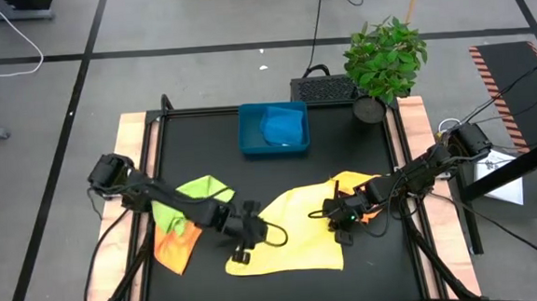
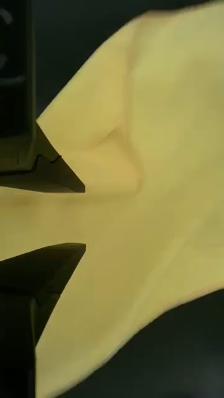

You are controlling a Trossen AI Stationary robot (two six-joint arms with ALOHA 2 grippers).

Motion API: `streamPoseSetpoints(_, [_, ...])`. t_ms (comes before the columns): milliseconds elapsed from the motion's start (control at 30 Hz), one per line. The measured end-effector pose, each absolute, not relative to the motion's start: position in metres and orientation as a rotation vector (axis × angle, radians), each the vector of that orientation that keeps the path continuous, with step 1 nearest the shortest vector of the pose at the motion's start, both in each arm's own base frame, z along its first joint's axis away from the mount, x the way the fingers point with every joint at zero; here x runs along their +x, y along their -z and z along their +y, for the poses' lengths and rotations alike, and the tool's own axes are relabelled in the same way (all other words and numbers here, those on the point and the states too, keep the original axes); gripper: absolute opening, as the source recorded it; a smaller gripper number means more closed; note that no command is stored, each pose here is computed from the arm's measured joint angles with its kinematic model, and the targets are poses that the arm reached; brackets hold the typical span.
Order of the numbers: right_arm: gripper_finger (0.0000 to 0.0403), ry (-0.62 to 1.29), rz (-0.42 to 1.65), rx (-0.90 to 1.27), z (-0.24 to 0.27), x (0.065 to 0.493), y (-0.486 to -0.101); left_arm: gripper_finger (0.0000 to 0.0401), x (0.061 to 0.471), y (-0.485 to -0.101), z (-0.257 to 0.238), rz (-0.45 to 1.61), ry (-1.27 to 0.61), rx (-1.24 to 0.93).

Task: Fold microfiber towels
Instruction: Fold the yellow microfiber cloth

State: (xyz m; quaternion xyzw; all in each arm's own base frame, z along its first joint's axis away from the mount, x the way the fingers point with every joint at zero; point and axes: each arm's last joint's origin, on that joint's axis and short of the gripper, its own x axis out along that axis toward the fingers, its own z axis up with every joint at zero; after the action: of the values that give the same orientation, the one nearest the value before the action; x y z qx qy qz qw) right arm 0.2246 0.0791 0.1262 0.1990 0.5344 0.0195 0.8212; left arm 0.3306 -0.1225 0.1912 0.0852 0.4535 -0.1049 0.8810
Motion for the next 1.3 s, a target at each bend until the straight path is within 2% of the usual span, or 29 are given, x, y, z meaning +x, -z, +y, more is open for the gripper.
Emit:
streamPoseSetpoints(167, [0.0075,-0.047,1.128,0.421,0.078,0.223,-0.124,0.0152,0.346,-0.191,-0.092,0.869,0.204,0.244])
streamPoseSetpoints(333, [0.0075,-0.055,1.1,0.432,0.077,0.219,-0.118,0.0171,0.361,-0.184,-0.076,0.788,0.351,0.219])
streamPoseSetpoints(567, [0.0075,-0.06,1.084,0.456,0.075,0.213,-0.11,0.0189,0.365,-0.16,-0.074,0.857,0.394,0.224])
streamPoseSetpoints(867, [0.0075,-0.073,1.073,0.449,0.075,0.212,-0.109,0.0191,0.371,-0.142,-0.075,0.874,0.403,0.243])
streamPoseSetpoints(1300, [0.0075,-0.071,1.077,0.452,0.075,0.212,-0.108,0.0191,0.374,-0.156,-0.063,0.815,0.307,0.277])
